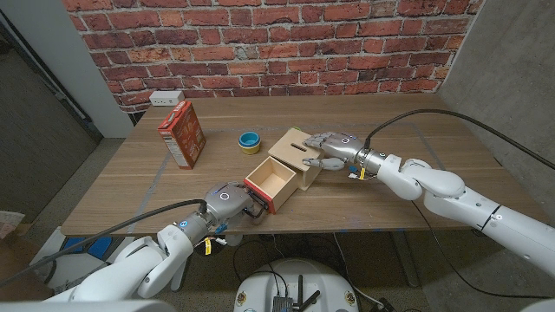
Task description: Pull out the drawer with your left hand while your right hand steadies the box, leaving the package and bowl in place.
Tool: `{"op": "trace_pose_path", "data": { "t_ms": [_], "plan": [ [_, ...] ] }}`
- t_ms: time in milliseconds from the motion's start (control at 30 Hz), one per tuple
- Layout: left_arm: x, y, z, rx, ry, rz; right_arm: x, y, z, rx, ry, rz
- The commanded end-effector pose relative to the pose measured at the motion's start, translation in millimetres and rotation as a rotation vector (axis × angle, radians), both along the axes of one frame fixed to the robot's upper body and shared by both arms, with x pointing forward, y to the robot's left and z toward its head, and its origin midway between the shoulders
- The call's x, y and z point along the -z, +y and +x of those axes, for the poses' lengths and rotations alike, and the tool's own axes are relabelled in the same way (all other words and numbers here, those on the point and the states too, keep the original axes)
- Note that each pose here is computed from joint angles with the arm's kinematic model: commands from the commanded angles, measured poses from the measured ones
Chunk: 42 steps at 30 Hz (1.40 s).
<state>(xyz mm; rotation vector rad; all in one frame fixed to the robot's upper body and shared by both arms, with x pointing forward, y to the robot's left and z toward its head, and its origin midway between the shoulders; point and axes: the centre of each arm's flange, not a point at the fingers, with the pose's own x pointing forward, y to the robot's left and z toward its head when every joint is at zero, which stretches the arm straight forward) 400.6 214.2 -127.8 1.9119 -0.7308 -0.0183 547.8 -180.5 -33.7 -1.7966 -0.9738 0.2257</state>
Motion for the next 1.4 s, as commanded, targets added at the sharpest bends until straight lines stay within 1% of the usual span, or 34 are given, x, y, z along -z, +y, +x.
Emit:
{"op": "trace_pose_path", "data": {
  "t_ms": [33,333,667,1400],
  "plan": [
    [5.4,1.0,-3.8,-0.007,0.009,-0.009,-0.1,1.8,0.1,-0.002,0.0,0.0],
    [6.8,4.7,-4.9,-0.031,0.012,-0.024,-1.6,2.1,1.4,-0.003,-0.002,-0.004],
    [2.2,13.8,-4.1,-0.066,0.0,-0.024,-1.8,3.8,4.0,-0.007,0.004,-0.006],
    [2.2,19.7,-0.5,-0.063,-0.006,-0.026,-1.9,6.0,2.8,0.001,-0.004,-0.006]
  ]
}}
